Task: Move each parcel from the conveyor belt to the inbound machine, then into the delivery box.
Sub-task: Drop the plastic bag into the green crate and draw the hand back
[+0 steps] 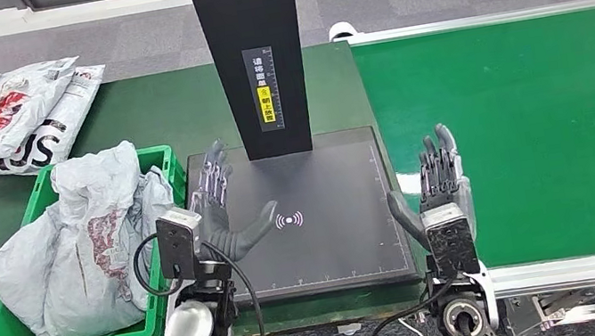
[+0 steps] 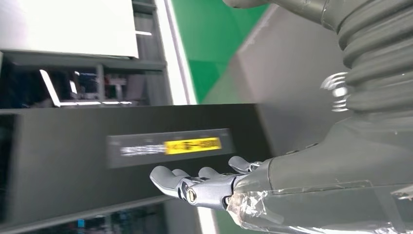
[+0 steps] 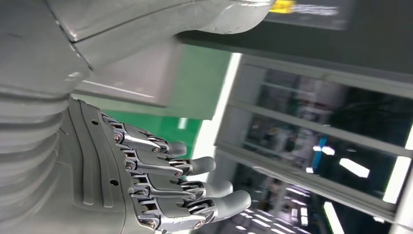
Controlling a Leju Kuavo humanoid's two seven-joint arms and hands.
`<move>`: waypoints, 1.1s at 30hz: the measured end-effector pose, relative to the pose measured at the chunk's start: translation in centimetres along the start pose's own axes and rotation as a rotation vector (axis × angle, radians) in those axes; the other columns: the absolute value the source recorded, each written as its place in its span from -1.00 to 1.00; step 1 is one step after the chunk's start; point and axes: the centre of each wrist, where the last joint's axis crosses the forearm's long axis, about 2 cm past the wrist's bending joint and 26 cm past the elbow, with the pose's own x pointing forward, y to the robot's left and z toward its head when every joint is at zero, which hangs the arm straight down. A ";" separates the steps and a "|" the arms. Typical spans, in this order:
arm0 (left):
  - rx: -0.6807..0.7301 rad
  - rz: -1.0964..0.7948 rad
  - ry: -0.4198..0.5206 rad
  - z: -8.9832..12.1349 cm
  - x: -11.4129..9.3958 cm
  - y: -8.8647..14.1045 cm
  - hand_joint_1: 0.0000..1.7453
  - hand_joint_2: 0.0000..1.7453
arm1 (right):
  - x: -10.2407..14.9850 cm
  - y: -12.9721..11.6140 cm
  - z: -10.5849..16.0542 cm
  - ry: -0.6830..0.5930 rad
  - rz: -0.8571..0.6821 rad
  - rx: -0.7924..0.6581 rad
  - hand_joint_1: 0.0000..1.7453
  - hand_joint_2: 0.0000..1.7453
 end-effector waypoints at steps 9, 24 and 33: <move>0.013 0.018 0.088 3.4 -1.4 -0.5 -1.00 1.00 | -1.5 0.1 2.7 0.087 0.036 0.022 -1.00 1.00; 0.013 0.018 0.103 3.9 -1.6 -0.6 -1.00 1.00 | -2.0 0.2 3.3 0.120 0.054 0.030 -1.00 1.00; 0.021 -0.023 0.174 6.5 -2.5 -0.8 -1.00 1.00 | -3.0 0.0 5.1 0.197 0.100 0.027 -1.00 1.00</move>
